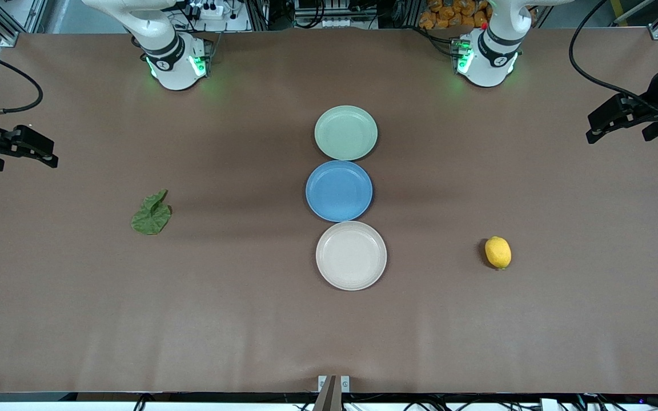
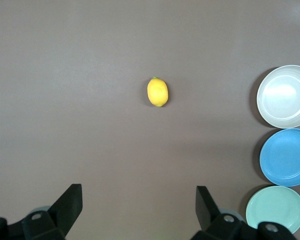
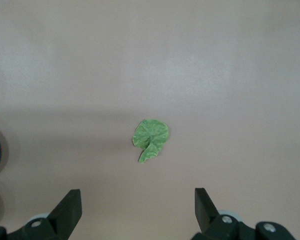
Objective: Place lemon and lettuce in plates
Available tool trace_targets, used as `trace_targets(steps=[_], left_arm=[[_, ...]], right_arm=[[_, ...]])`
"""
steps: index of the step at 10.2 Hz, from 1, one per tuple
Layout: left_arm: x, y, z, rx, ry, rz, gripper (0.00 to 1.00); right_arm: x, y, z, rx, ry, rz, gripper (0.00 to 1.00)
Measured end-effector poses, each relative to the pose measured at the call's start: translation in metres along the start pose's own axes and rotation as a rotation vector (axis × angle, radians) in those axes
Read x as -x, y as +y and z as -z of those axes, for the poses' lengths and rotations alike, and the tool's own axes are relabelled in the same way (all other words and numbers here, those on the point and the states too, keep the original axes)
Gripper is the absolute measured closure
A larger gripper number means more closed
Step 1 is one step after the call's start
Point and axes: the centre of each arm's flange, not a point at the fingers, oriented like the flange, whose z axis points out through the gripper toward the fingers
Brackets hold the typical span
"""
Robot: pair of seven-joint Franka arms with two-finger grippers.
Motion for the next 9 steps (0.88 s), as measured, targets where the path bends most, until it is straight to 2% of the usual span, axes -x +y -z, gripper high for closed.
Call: trace_targets(steps=[5, 9], left_arm=[[-0.002, -0.004, -0.004, -0.002, -0.011, 0.007, 0.00], [-0.020, -0.015, -0.054, -0.007, -0.103, 0.023, 0.00]], right_arm=[[0.000, 0.000, 0.000, 0.000, 0.000, 0.000, 0.00], [-0.003, 0.000, -0.001, 0.001, 0.010, 0.001, 0.00]])
